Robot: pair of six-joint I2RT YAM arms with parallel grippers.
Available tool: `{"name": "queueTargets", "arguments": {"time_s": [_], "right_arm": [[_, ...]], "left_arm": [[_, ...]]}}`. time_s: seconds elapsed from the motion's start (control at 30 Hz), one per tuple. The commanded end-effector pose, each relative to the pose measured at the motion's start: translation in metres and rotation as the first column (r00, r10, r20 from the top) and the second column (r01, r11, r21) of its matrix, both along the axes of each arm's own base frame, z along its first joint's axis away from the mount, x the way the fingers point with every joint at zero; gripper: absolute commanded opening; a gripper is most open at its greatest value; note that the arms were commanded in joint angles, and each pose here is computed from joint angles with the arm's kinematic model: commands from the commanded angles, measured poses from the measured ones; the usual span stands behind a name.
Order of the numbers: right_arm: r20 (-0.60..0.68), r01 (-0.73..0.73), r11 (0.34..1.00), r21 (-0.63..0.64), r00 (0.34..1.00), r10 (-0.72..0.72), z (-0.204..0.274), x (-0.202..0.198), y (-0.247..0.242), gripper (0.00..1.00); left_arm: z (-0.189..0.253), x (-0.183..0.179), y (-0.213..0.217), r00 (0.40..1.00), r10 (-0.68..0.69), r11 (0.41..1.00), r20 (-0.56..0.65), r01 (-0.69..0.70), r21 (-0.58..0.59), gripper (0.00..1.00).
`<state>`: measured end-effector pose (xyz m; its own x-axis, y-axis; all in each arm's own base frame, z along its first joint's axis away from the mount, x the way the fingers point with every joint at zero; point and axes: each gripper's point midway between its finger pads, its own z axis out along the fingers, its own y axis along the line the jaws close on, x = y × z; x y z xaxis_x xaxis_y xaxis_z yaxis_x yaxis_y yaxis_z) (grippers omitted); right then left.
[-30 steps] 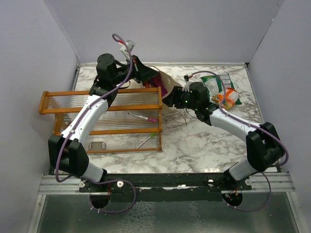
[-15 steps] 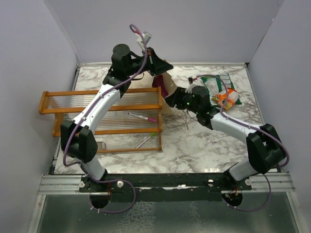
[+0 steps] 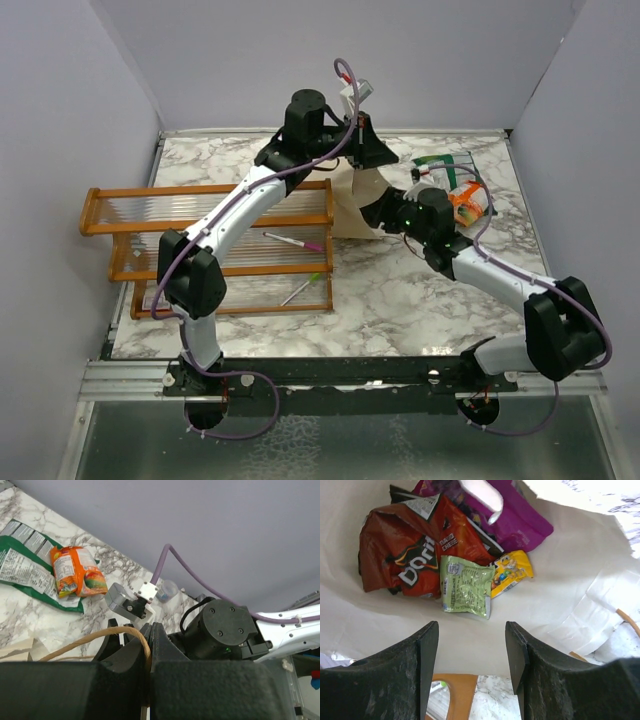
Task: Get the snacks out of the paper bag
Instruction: Take out the snack from the paper bag.
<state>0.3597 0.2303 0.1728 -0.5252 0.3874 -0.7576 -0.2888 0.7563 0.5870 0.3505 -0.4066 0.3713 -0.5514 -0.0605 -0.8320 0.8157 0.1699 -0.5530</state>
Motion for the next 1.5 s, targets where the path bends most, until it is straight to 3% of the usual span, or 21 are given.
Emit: {"name": "queueTargets", "arguments": {"time_s": [0.0, 0.33, 0.43, 0.57, 0.63, 0.83, 1.13, 1.47], "right_arm": [[0.038, -0.172, 0.985, 0.021, 0.985, 0.171, 0.006, -0.015, 0.024, 0.55], [0.066, -0.402, 0.909, 0.113, 0.915, 0.397, 0.02, -0.032, 0.066, 0.52], [0.066, -0.321, 0.938, 0.135, 0.947, 0.314, 0.024, -0.022, 0.057, 0.53], [0.017, -0.02, 0.994, 0.107, 1.0, 0.018, 0.014, 0.016, 0.023, 0.53], [0.042, 0.011, 0.994, 0.112, 0.999, -0.015, 0.016, 0.025, 0.021, 0.54], [0.044, 0.072, 0.984, 0.162, 0.996, -0.08, 0.01, 0.05, 0.025, 0.6], [0.081, 0.054, 0.968, 0.245, 0.994, -0.076, -0.003, 0.097, 0.057, 0.72], [0.016, 0.137, 0.956, 0.259, 0.989, -0.146, -0.04, 0.149, 0.094, 0.78]], "left_arm": [[0.021, -0.025, 0.008, 0.992, -0.05, 0.999, 0.118, 0.049, 0.018, 0.0], [0.004, -0.032, 0.039, 0.975, 0.015, 0.985, 0.22, -0.052, 0.162, 0.0], [0.004, -0.034, 0.04, 0.976, 0.018, 0.987, 0.216, -0.051, 0.152, 0.0], [0.001, -0.037, 0.039, 0.98, 0.01, 0.989, 0.198, -0.039, 0.145, 0.0], [0.002, -0.039, 0.039, 0.98, 0.003, 0.989, 0.201, -0.033, 0.144, 0.0], [-0.004, -0.036, 0.04, 0.976, 0.004, 0.986, 0.217, -0.04, 0.161, 0.0], [-0.005, -0.038, 0.036, 0.981, -0.014, 0.989, 0.191, -0.015, 0.147, 0.0], [-0.014, -0.042, 0.035, 0.986, -0.028, 0.99, 0.162, 0.005, 0.142, 0.0]]}}
